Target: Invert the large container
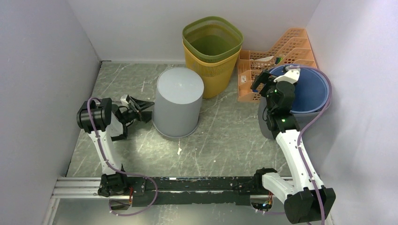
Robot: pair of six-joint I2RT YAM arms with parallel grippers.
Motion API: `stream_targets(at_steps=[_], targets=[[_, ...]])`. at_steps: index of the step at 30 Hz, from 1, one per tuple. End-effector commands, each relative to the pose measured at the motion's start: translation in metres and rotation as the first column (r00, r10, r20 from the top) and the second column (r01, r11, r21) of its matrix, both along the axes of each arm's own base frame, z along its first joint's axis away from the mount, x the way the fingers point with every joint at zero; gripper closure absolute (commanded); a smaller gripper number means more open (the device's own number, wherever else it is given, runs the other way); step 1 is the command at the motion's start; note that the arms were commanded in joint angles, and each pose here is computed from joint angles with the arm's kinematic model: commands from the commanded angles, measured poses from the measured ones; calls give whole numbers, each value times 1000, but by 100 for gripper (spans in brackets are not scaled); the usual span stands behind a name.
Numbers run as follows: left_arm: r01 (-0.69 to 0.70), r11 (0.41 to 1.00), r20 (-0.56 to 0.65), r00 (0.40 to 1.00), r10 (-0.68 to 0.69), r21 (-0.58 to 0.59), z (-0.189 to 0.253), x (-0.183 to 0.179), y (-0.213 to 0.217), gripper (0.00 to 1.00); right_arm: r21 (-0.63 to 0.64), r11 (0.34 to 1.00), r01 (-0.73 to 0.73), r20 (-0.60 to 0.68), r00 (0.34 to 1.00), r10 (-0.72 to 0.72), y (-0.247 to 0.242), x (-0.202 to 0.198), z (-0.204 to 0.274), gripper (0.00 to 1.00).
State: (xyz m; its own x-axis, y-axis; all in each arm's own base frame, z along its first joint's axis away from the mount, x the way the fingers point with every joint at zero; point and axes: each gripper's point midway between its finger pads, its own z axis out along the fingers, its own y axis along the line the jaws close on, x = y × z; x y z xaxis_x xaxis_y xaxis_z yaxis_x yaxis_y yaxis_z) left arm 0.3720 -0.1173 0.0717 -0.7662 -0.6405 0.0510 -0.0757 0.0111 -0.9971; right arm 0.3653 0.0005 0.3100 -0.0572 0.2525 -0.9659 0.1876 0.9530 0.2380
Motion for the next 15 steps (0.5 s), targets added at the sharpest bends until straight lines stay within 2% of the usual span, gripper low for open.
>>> stream_targets(at_steps=[1,3,6,8,12,15], targets=[[-12,998,346,938,-11,66,45,1,11,11,14,1000,-23,-191,981,25,5,-8,-60,2],[-20,997,340,940,-8,79,45,4,15,4,12,1000,-25,-198,980,27,5,-8,-61,2],[-50,988,309,951,3,144,35,16,26,1,10,999,-34,-210,977,35,6,-9,-64,2],[-50,974,213,977,2,220,13,25,33,1,10,999,-40,-213,976,41,7,-10,-63,2],[-27,891,98,995,-20,452,-14,38,50,0,4,999,-39,-207,978,39,6,-14,-60,2],[-22,834,45,999,-3,552,-22,41,62,0,11,999,-46,-207,977,47,8,-14,-61,2]])
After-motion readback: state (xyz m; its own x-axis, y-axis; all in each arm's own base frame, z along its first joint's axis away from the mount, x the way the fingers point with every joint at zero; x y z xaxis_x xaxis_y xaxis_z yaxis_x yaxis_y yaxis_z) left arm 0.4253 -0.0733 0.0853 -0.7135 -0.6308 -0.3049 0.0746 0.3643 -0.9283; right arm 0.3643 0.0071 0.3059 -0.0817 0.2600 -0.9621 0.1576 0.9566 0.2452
